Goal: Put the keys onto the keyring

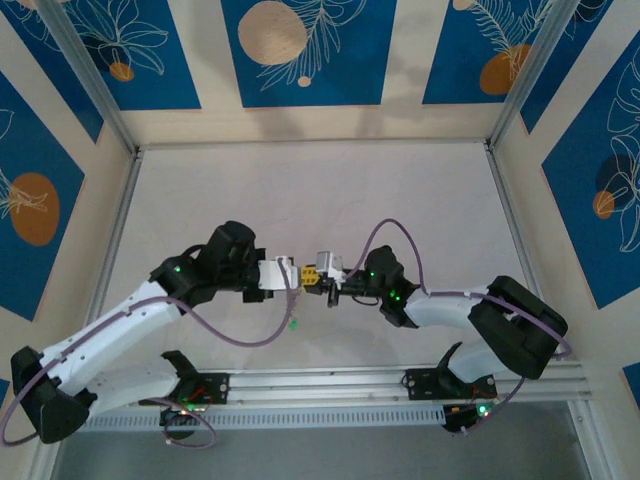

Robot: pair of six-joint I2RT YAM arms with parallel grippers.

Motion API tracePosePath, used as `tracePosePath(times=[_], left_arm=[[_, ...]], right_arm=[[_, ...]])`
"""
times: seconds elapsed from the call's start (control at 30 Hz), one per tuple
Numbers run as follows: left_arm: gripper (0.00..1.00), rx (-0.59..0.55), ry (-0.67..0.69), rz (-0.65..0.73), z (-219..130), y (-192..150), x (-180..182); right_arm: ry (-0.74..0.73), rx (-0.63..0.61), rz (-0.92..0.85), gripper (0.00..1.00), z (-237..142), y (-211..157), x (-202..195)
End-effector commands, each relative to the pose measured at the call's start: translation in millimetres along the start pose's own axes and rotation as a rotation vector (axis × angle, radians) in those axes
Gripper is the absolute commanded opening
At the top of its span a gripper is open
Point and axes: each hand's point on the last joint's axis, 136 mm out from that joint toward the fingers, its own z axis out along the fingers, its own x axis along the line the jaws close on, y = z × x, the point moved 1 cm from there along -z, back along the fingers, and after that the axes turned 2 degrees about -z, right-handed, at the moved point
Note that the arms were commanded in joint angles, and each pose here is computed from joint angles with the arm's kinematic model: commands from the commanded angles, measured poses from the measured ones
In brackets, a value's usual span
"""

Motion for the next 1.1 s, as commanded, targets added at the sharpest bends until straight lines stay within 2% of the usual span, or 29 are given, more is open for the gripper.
tracePosePath(times=[0.0,0.2,0.5,0.53,0.67,0.87,1.07], left_arm=[[0.18,-0.106,-0.036,-0.040,-5.6,11.2,-6.1],[0.19,-0.137,-0.045,-0.065,-2.9,13.0,-7.0],[0.21,-0.170,-0.056,-0.083,1.1,16.5,-7.9],[0.19,-0.174,-0.055,-0.083,1.2,17.2,-7.6],[0.00,-0.158,-0.045,-0.083,3.1,14.2,-5.6],[0.00,-0.080,0.020,-0.091,5.5,-4.2,1.5],[0.00,-0.114,0.014,-0.092,3.6,-4.5,-2.4]], right_arm=[[-0.010,-0.115,-0.049,0.00,-9.7,26.3,0.1],[-0.007,-0.172,-0.071,0.00,-16.5,38.0,3.0],[-0.001,-0.188,-0.078,0.00,-18.2,41.2,4.3],[0.002,-0.192,-0.079,0.00,-18.1,41.8,5.0],[0.002,-0.207,-0.087,0.00,-19.0,45.3,4.8],[-0.005,-0.236,-0.096,0.00,-23.1,51.3,4.3],[-0.003,-0.256,-0.107,0.00,-25.5,57.7,5.0]])
